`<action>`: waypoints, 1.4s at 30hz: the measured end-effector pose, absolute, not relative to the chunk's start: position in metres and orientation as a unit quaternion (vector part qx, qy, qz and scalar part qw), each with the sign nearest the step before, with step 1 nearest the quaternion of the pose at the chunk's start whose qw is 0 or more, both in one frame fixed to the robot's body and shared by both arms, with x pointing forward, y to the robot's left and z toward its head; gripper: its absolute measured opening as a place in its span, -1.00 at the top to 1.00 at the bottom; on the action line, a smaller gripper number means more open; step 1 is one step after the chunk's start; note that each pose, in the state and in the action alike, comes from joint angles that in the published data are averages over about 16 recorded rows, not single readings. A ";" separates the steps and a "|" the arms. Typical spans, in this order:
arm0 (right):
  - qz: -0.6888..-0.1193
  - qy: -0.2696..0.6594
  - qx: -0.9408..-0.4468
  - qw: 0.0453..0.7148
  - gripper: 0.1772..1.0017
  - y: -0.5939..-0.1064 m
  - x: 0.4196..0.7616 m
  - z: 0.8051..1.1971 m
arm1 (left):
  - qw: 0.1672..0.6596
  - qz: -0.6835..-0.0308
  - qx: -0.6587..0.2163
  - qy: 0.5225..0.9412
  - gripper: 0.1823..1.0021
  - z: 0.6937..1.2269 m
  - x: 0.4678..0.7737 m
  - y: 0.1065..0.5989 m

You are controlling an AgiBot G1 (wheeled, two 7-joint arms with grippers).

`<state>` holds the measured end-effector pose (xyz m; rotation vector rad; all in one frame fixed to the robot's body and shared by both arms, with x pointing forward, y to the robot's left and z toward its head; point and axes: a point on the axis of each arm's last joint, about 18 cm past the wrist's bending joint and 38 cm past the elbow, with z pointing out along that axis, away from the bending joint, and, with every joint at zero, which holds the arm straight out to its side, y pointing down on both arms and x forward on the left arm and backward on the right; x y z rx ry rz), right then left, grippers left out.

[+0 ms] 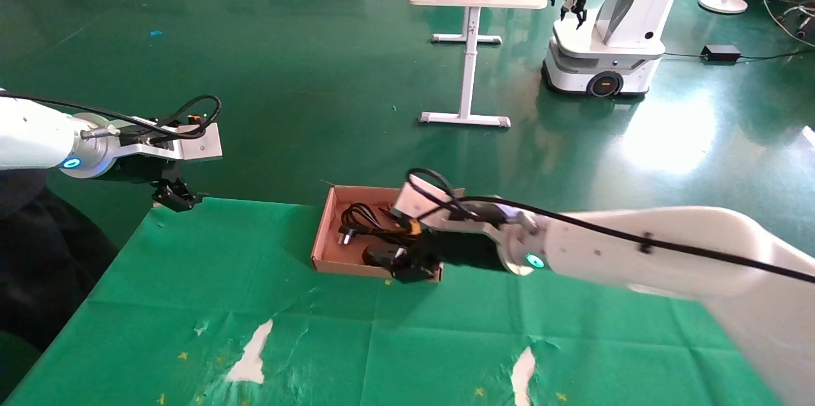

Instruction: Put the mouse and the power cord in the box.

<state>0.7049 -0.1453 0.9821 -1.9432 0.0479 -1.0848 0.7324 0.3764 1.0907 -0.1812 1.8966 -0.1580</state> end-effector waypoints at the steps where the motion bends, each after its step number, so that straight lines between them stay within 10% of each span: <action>1: -0.429 0.022 -0.783 0.450 -0.71 -0.149 0.702 0.980 | 0.576 -0.073 -0.077 0.811 -1.00 1.089 0.733 0.375; 21: -0.306 0.020 -0.751 0.585 -1.00 -0.224 0.617 0.969 | 0.491 -0.327 -0.072 0.804 -1.00 1.019 0.720 0.325; 42: -0.249 -0.080 -0.709 0.655 -1.00 -0.293 0.496 0.989 | 0.372 -0.558 -0.022 0.742 -1.00 0.995 0.628 0.302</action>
